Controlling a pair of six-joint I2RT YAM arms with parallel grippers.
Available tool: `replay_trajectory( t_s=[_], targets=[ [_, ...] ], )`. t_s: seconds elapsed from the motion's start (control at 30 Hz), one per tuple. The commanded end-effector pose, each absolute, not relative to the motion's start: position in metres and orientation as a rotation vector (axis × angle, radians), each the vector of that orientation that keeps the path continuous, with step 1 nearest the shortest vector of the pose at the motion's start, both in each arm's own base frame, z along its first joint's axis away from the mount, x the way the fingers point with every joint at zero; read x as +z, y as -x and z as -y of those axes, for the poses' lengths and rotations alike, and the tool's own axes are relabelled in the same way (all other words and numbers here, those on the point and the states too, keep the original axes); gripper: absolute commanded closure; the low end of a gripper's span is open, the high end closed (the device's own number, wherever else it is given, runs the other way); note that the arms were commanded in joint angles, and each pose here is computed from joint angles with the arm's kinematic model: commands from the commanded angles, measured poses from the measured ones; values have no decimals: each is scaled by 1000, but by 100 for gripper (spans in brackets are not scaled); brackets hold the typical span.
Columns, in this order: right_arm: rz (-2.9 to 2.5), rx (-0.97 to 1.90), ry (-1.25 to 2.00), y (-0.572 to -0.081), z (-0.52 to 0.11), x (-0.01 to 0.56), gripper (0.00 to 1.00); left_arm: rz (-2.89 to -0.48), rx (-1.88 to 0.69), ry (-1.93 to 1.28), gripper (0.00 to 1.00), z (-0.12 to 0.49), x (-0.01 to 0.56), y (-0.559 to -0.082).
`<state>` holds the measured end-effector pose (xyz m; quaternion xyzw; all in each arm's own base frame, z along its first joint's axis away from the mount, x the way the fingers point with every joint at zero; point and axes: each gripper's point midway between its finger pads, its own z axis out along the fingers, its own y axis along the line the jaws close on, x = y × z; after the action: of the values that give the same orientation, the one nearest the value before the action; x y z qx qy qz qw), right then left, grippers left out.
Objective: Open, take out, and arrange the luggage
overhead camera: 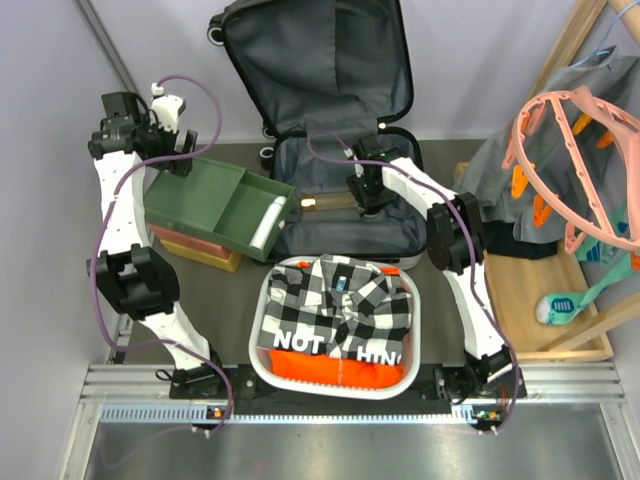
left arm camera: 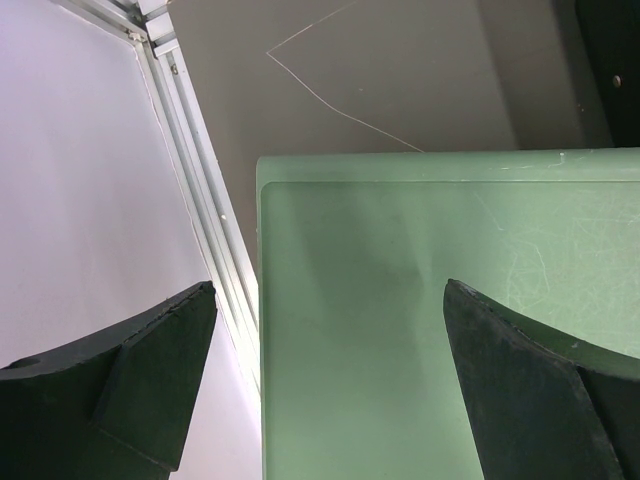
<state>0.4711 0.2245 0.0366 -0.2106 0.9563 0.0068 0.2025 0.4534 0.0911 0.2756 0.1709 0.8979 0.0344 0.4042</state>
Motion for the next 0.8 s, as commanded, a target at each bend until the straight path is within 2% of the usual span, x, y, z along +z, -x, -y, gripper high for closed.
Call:
replay_trajectory(
  t_s=[0.0,0.13,0.37,0.57,0.77],
  targets=[
    [-2561,80,573,-482,-234,79,62,-2197,100,-417,1,-92,297,-460],
    [-2492,81,562,-478,-229,125,76,-2198,72,-398,1,-88,296,-461],
    [-2258,148,528,-467,-239,233,81,-2209,20,-288,1,-84,291,-458],
    [-2048,347,640,-440,-310,306,81,-2202,6,-209,1,-83,294,-453],
    [-1843,668,843,-377,-420,339,79,-2193,-20,-162,1,-78,294,-445]
  ],
)
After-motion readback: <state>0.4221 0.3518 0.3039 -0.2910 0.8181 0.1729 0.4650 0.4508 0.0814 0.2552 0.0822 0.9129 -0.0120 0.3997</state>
